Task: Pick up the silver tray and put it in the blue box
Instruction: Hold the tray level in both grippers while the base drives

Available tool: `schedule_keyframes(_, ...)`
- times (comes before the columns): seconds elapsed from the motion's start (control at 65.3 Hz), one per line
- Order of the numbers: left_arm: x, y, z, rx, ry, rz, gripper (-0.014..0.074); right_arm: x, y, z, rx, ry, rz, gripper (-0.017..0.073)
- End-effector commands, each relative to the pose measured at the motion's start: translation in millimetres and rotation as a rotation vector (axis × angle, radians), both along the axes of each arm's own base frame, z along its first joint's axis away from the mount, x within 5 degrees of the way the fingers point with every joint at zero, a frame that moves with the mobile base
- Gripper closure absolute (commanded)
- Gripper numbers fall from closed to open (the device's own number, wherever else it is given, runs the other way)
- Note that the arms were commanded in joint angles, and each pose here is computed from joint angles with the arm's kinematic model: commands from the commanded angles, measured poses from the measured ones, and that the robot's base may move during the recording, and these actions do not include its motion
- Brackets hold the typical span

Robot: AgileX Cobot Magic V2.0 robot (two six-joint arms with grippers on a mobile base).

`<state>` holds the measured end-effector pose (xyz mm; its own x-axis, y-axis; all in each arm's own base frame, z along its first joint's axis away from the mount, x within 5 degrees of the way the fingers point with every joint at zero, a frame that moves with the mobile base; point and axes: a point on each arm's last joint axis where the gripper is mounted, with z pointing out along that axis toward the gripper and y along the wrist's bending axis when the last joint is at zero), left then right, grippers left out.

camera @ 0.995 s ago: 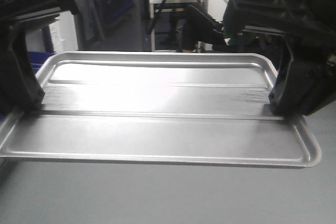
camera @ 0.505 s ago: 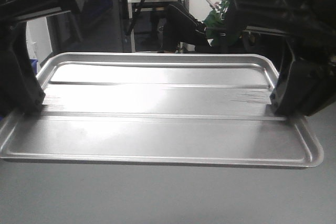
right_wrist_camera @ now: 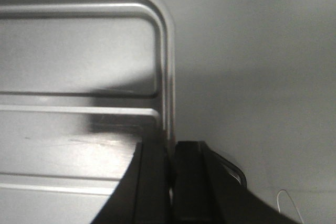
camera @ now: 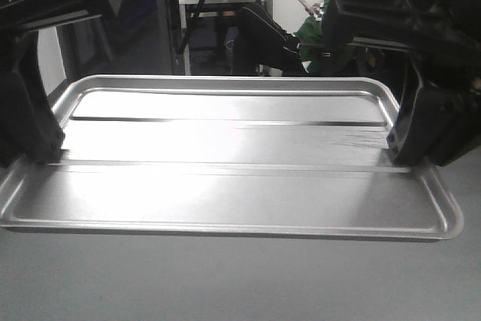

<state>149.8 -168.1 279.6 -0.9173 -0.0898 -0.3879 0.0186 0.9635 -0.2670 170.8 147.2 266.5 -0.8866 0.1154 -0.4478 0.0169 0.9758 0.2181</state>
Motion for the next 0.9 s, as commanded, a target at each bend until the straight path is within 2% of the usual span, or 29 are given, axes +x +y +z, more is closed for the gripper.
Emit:
schedule_keyframes(0.0, 1.0, 7.6, 10.0, 0.036, -0.039, 0.011, 0.0697, 1.2, -9.8, 10.2, -0.062, -0.045, -0.002, 0.0507)
schedule_keyframes(0.888, 1.0, 7.6, 10.0, 0.036, -0.039, 0.011, 0.0697, 1.2, -9.9, 10.1, -0.062, -0.045, -0.002, 0.0507)
